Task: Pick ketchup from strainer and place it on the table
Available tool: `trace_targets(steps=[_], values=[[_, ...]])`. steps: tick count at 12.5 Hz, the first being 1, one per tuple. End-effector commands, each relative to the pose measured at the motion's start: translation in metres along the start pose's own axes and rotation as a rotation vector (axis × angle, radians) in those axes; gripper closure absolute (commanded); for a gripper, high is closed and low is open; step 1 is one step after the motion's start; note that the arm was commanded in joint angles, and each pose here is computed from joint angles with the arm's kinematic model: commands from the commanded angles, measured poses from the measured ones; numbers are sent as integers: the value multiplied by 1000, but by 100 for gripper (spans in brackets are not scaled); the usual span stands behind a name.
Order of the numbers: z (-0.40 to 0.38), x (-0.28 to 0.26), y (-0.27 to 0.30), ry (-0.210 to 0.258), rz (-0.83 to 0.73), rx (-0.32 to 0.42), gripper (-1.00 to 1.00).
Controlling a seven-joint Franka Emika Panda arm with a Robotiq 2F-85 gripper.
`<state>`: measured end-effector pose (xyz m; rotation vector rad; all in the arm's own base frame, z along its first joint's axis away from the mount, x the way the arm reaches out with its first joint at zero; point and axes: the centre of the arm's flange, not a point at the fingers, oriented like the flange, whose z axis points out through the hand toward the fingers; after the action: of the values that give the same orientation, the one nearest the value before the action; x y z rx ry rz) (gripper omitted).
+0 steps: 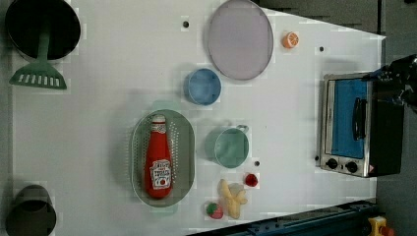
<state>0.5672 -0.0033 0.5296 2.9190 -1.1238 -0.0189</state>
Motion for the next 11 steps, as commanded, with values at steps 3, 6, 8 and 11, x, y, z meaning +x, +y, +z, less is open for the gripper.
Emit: trace_targets(steps=[3, 6, 8, 11], values=[[-61, -50, 61, -16, 19, 29, -100], [-54, -92, 12, -12, -103, 10, -100], [-45, -131, -27, -12, -207, -10, -100], [-29, -193, -89, 25, -372, 13, -100]])
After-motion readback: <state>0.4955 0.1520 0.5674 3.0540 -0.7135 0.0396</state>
